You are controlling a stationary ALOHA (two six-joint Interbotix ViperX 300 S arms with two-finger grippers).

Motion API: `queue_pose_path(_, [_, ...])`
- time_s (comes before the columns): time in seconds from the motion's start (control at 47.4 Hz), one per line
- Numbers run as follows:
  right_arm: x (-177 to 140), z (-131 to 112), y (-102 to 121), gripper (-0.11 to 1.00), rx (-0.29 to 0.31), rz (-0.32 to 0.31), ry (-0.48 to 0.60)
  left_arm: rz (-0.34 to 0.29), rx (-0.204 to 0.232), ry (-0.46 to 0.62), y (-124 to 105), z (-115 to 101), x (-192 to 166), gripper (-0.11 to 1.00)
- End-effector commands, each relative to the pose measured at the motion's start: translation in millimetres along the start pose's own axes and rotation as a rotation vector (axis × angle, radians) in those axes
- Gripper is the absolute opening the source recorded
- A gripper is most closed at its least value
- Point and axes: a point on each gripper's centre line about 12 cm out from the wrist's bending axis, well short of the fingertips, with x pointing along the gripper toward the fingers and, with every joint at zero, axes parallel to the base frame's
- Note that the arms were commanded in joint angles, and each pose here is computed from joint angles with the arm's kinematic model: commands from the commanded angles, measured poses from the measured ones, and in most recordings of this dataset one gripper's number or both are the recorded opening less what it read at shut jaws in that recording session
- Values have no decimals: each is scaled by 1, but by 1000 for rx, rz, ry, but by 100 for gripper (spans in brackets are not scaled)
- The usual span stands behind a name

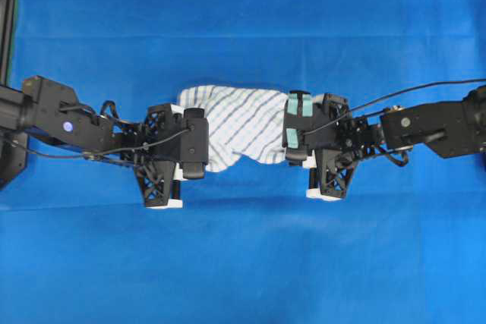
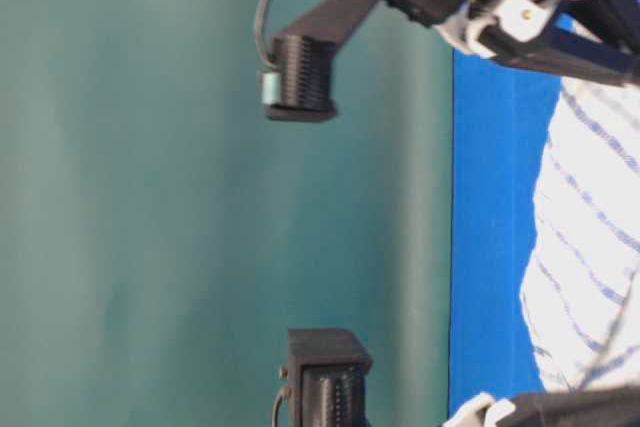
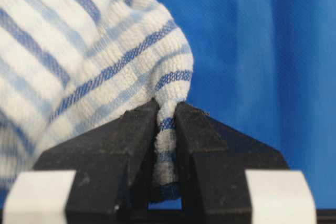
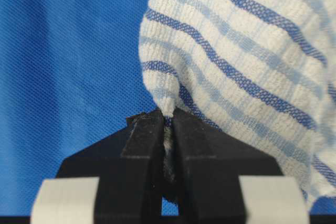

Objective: Lift the towel with both arms.

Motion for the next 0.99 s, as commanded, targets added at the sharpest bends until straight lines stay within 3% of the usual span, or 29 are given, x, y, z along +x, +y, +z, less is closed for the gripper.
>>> queue_pose_path(0.0, [-16,17,3,4,-4,9,-55,2,-12,-54,3,16,-17,6])
queue_pose_path(0.253, [-73,59,4,4,-3,-17,-128,25,-61,-192,19,64,-88,6])
queue_pose_path(0.443, [-127,87,0,4,0,-50,-191,36,-67,-305,24,94,-148,6])
queue_pose_path(0.759, [-217,123,-11,4,-23,-136,-320,63,-80,-416,32,122,-226,6])
queue_pose_path(0.97, [-265,140,-13,4,-19,-159,-407,66,-72,-502,30,141,-272,6])
